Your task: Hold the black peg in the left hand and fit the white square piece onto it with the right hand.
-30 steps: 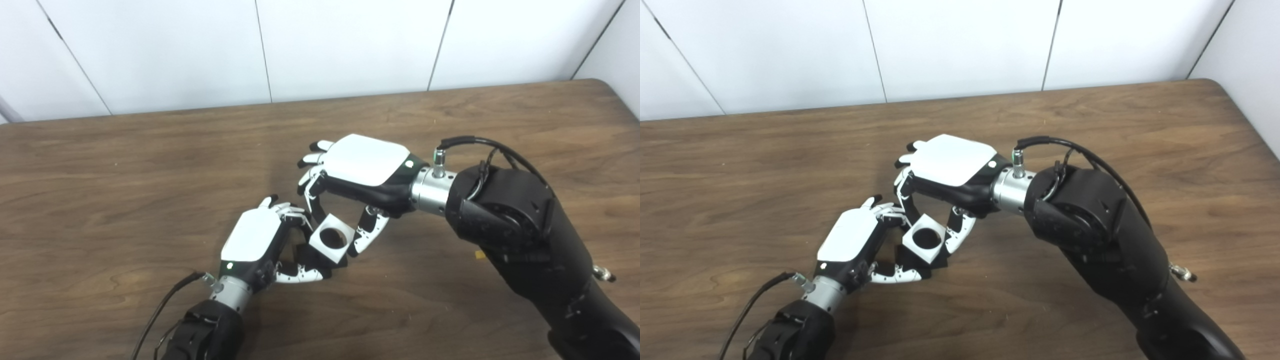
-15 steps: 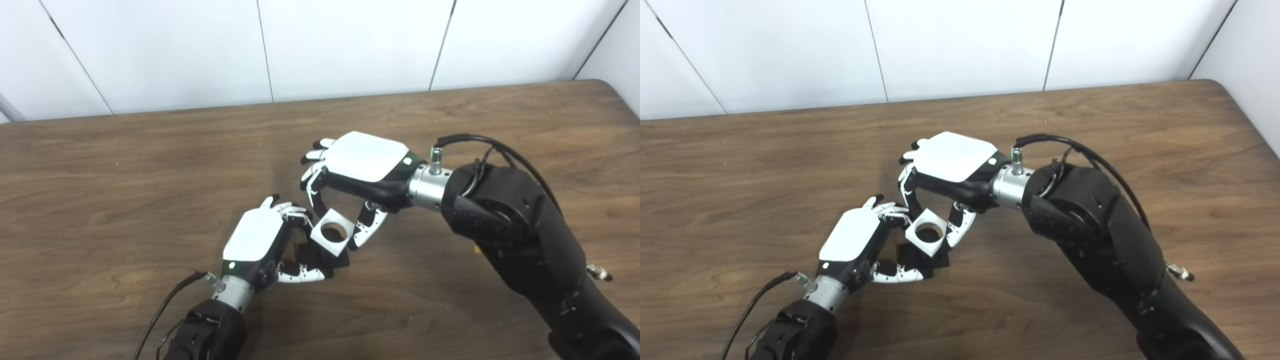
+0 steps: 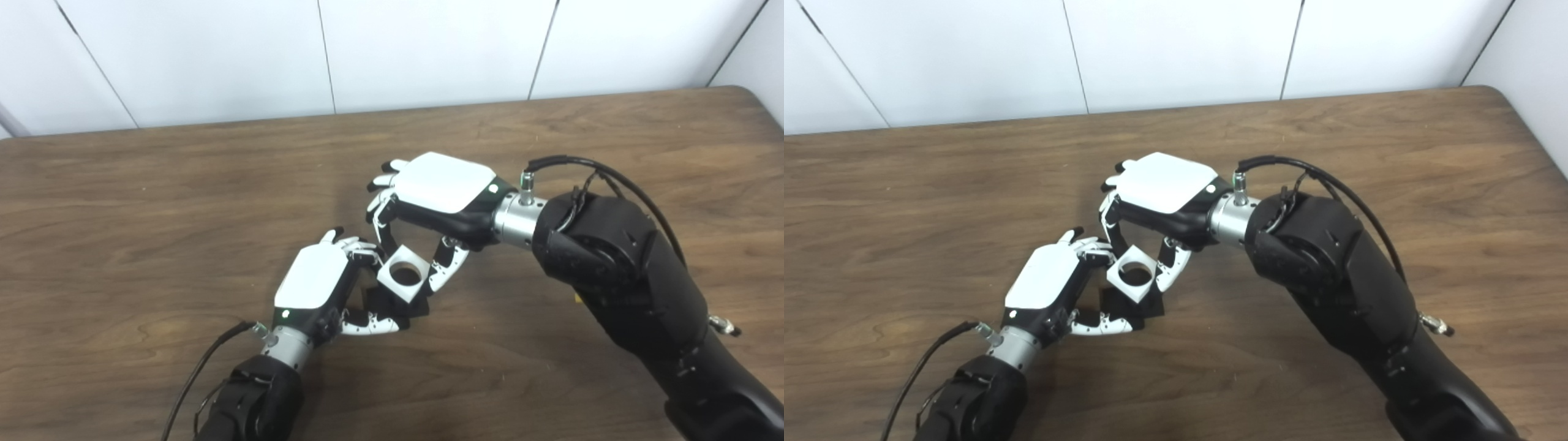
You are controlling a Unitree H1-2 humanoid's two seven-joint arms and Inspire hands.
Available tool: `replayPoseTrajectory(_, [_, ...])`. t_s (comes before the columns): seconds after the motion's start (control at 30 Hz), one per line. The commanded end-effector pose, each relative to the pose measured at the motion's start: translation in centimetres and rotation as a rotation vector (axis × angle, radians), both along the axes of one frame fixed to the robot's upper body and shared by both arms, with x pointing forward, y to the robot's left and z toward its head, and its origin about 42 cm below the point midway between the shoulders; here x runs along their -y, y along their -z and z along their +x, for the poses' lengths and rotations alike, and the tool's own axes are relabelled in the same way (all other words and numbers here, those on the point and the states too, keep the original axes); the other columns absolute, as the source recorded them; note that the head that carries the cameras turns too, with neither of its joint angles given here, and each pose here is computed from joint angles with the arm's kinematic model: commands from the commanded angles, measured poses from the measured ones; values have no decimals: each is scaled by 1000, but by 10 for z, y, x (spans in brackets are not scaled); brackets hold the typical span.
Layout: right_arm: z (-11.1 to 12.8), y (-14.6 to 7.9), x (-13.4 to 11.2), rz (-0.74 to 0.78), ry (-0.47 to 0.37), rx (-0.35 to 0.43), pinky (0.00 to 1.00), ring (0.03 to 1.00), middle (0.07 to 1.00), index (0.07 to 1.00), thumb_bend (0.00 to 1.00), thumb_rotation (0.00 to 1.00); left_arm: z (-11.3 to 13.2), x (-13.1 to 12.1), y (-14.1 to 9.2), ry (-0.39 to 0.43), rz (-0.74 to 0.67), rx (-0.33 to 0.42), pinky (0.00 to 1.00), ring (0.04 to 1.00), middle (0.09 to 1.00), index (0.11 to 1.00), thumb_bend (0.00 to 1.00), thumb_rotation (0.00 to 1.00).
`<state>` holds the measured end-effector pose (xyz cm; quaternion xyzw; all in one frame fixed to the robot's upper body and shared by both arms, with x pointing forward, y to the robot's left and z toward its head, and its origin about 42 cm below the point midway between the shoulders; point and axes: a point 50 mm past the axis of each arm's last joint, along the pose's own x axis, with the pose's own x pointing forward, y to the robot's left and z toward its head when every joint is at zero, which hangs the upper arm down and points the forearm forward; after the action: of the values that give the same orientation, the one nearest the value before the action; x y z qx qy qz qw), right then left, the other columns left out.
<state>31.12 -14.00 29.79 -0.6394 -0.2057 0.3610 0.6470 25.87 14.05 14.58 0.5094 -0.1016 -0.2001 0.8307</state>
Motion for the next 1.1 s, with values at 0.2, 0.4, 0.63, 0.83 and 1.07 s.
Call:
replayPoseTrajectory(0.2, [-1,-10,-4,9,-15,43,986,921,791,486,518,135,-5,3,11,28,30,-74,988,843,764,485,523,54])
replayPoseTrajectory(0.4, [-2,-5,-3,2,-15,34,972,915,790,486,518,134,-5,4,11,30,33,-70,985,841,764,485,523,55])
replayPoseTrajectory(0.63, [0,-3,-4,8,-14,28,971,915,789,486,517,133,-6,3,10,32,32,-69,984,842,763,485,523,54])
replayPoseTrajectory(0.83, [2,-2,-5,11,-6,23,967,915,794,486,517,136,-5,2,10,30,33,-71,989,843,764,485,523,54])
replayPoseTrajectory(1.07, [3,-2,-5,15,-3,22,954,915,790,486,518,135,-6,3,11,28,24,-70,978,837,761,484,524,55])
